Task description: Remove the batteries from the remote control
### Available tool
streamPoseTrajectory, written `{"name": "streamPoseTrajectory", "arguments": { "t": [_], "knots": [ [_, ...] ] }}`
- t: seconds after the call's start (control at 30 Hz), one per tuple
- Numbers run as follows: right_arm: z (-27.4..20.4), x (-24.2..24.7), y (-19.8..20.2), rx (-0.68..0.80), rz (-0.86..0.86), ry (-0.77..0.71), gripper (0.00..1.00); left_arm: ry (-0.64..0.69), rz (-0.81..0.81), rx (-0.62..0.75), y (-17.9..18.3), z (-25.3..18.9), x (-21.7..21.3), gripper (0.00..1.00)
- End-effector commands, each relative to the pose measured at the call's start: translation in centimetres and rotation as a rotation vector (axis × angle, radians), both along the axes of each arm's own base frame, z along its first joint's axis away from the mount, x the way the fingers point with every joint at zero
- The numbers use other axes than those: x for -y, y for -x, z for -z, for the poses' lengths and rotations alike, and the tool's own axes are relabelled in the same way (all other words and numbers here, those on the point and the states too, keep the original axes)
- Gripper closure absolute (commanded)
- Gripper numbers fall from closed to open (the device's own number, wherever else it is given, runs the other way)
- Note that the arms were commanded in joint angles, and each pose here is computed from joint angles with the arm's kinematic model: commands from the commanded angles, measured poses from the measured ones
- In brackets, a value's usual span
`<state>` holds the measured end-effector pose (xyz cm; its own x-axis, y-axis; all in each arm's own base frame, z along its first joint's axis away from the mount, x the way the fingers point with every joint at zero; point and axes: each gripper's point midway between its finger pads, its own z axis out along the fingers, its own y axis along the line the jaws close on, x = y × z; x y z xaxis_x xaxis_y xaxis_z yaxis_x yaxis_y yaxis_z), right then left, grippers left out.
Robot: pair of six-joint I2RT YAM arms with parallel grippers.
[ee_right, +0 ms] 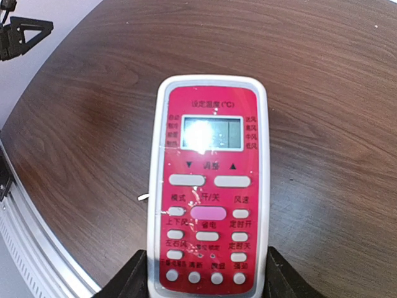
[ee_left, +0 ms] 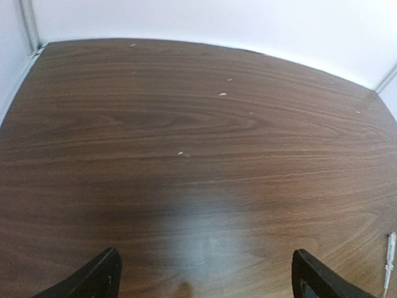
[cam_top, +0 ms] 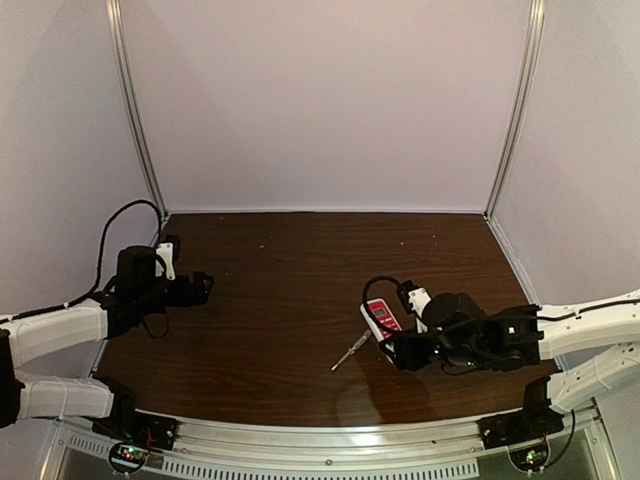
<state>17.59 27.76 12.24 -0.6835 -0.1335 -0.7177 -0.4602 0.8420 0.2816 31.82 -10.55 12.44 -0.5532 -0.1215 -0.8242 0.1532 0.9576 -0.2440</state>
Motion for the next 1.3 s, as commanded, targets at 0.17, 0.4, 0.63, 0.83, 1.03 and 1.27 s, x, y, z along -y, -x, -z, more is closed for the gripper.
{"name": "streamPoseTrajectory", "arguments": {
  "t": [0.17,0.4,0.63,0.83,1.03,1.27],
  "knots": [
    [-0.8,-3.6,2.7,-0.121,-0.270,-0.080,0.75,0.150,0.451,0.258,2.4,-5.3,7.0,0.03],
    [-2.4,-5.1,5.6,-0.185,-0.456,-0.172,0.75,0.220,0.648,0.366,5.3,-7.8,9.4,0.03],
    [-4.1,-5.5,7.0,-0.206,-0.545,-0.229,0.75,0.199,0.861,0.429,7.9,-8.7,13.6,0.05],
    [-4.7,-5.4,6.7,-0.202,-0.542,-0.251,0.75,0.218,1.059,0.422,10.4,-7.9,16.7,0.04],
    [-5.3,-6.0,6.5,-0.205,-0.577,-0.287,0.74,0.189,1.278,0.453,13.7,-6.7,20.0,0.03],
    [-5.7,-7.0,7.2,-0.267,-0.655,-0.334,0.74,0.130,1.425,0.572,15.3,-6.6,21.0,0.03]
  ]
}}
